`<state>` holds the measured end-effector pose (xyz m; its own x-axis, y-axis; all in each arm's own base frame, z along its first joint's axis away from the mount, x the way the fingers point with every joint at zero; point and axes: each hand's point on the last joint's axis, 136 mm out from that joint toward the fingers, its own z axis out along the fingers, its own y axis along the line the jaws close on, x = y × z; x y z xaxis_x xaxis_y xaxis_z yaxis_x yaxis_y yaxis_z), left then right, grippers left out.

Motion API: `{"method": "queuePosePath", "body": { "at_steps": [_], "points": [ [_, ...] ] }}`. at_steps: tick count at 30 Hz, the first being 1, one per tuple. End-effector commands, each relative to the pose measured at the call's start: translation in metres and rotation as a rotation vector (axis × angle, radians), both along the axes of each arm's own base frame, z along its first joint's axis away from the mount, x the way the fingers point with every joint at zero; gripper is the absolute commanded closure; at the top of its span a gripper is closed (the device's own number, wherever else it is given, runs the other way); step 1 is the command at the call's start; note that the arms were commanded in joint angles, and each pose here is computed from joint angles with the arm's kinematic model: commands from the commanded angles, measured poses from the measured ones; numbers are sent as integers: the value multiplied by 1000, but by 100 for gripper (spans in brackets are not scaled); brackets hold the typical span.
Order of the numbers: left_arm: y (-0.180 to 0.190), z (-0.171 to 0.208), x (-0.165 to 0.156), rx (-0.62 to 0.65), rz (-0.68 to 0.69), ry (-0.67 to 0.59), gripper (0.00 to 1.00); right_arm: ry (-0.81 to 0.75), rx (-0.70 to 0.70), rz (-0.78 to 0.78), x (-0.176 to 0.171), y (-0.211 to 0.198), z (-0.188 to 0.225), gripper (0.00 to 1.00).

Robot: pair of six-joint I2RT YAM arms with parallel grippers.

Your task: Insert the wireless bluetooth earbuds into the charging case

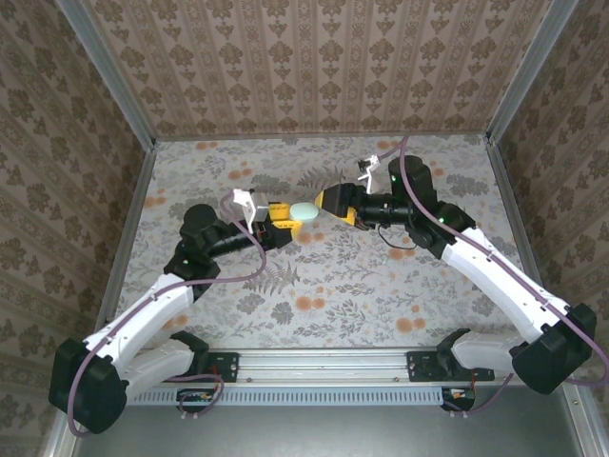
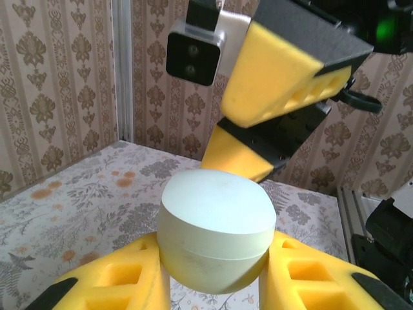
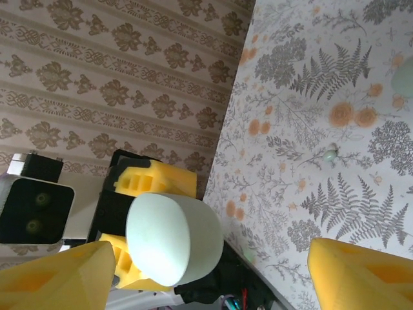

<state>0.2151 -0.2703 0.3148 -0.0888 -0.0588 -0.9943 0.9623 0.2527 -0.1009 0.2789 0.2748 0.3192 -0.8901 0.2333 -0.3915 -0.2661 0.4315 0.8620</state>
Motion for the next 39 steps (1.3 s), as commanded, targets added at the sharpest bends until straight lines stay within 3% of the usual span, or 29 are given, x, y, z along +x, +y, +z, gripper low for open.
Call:
{"method": "queuePosePath", "body": {
  "at_steps": [1, 11, 14, 21, 34, 39],
  "points": [
    [3, 19, -3, -62, 8, -35, 67, 36, 81, 23, 0, 8, 7, 21],
    [-5, 23, -2, -90, -14, -20, 67, 66, 156, 65, -2, 20, 11, 25],
    [-7, 23, -3, -91, -20, -17, 67, 61, 167, 74, -3, 22, 13, 30],
    [-8, 18, 0, -86, -12, 4, 67, 63, 202, 86, -4, 26, 16, 55],
    [-16, 10, 9, -84, -25, 64, 67, 81, 248, 114, -7, 33, 18, 64],
    [-16, 7, 13, -70, -25, 70, 67, 95, 254, 94, -4, 32, 15, 73]
  ]
}}
